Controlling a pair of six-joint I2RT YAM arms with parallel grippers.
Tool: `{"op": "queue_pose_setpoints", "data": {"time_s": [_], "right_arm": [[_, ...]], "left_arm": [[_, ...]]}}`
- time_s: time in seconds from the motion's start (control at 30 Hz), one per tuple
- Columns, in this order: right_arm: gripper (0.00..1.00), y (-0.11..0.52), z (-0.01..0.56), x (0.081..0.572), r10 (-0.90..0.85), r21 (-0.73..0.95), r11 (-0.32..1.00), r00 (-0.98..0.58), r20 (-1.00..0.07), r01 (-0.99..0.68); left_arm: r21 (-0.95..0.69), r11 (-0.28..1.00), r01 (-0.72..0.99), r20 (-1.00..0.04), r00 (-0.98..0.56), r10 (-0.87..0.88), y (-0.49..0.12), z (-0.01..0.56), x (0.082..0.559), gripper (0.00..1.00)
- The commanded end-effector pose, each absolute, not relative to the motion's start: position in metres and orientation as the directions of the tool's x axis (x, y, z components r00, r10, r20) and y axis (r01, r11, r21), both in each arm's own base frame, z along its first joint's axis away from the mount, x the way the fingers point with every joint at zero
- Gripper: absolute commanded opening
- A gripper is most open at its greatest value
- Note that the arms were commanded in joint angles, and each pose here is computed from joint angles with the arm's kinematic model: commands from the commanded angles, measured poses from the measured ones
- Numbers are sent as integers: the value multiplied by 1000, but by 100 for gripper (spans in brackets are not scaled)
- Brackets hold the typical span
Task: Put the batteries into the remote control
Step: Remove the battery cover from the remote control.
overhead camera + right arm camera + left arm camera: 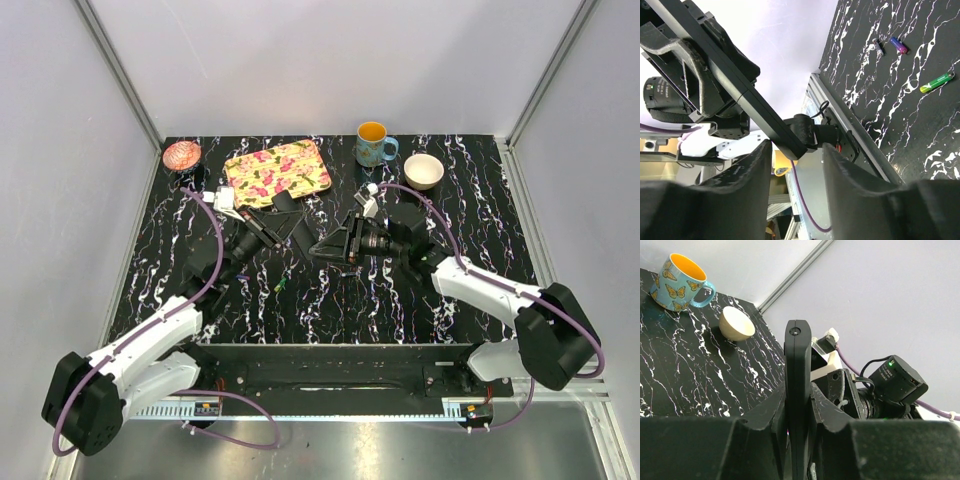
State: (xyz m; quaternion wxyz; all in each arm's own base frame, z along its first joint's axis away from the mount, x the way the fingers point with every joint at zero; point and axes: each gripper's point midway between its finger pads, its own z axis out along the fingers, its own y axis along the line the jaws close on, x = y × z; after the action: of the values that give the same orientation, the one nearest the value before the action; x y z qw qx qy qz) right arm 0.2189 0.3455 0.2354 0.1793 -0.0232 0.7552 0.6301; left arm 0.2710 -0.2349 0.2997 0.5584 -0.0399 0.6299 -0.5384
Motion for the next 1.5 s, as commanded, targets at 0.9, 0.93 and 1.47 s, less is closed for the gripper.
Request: {"op": "queue_pose_setpoints", "data": {"time_s": [0.9, 0.93, 1.47], "right_arm": [[52, 361, 296, 235, 256, 970, 7, -937, -238, -244], [51, 361, 293, 235, 259, 972, 9, -938, -231, -236], [89, 360, 289, 234, 244, 973, 48, -942, -229, -224]], "left_arm": [[-640, 461, 615, -685, -183, -706, -230, 345, 263, 0], [-641, 462, 613, -683, -180, -708, -230, 346, 263, 0], [-667, 466, 582, -679, -217, -702, -233, 340, 266, 0]]}}
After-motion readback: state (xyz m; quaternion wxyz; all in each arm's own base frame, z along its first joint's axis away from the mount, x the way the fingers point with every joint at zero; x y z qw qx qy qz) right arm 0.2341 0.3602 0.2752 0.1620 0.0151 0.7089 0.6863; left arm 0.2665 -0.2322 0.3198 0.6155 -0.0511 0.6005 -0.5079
